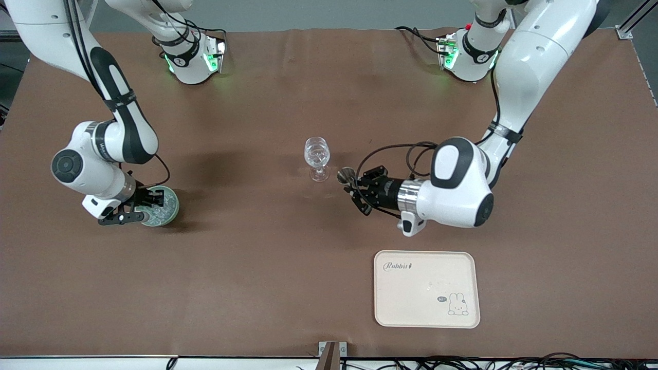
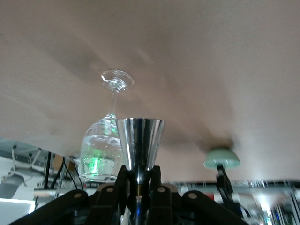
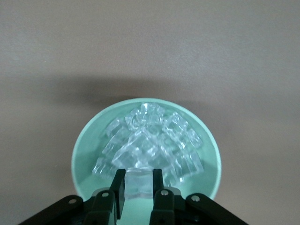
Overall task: Pour wine and add ice with both arms
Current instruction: 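Bring the jigger over the glass rim while the right gripper lifts the ice away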
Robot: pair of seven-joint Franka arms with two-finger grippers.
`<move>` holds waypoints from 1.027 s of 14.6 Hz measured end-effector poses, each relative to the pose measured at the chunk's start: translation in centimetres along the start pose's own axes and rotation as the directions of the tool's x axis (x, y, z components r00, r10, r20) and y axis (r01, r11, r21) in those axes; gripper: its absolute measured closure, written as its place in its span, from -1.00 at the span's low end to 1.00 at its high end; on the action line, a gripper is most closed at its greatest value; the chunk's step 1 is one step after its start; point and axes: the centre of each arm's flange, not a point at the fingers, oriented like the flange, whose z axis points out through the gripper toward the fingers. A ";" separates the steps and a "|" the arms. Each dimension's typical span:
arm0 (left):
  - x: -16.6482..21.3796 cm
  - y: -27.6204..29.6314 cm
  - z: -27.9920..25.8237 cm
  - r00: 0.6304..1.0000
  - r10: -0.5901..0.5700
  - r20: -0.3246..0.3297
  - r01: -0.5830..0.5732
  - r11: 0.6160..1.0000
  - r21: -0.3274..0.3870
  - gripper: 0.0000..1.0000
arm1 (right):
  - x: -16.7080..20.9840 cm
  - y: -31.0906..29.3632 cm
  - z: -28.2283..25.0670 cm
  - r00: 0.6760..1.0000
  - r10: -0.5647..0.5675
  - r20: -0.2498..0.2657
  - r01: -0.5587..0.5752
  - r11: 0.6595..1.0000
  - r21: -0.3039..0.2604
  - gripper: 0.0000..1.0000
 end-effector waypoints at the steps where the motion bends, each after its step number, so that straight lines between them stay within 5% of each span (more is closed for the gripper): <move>1: -1.1 -0.2 0.1 0.999 -0.017 -0.039 0.017 1.000 0.006 0.57 | 0.8 0.1 -2.0 1.000 0.029 0.013 -0.029 1.000 0.002 0.45; 8: -5.5 -1.2 2.5 0.972 -0.084 -0.219 0.091 0.996 0.024 0.57 | 2.0 2.4 -22.7 0.972 0.214 -0.096 -0.214 0.977 0.009 0.45; 15: -8.0 -2.1 5.9 0.922 -0.106 -0.373 0.123 0.992 0.021 0.57 | -2.6 3.8 -37.8 0.964 0.251 -0.087 -0.251 0.968 0.008 0.45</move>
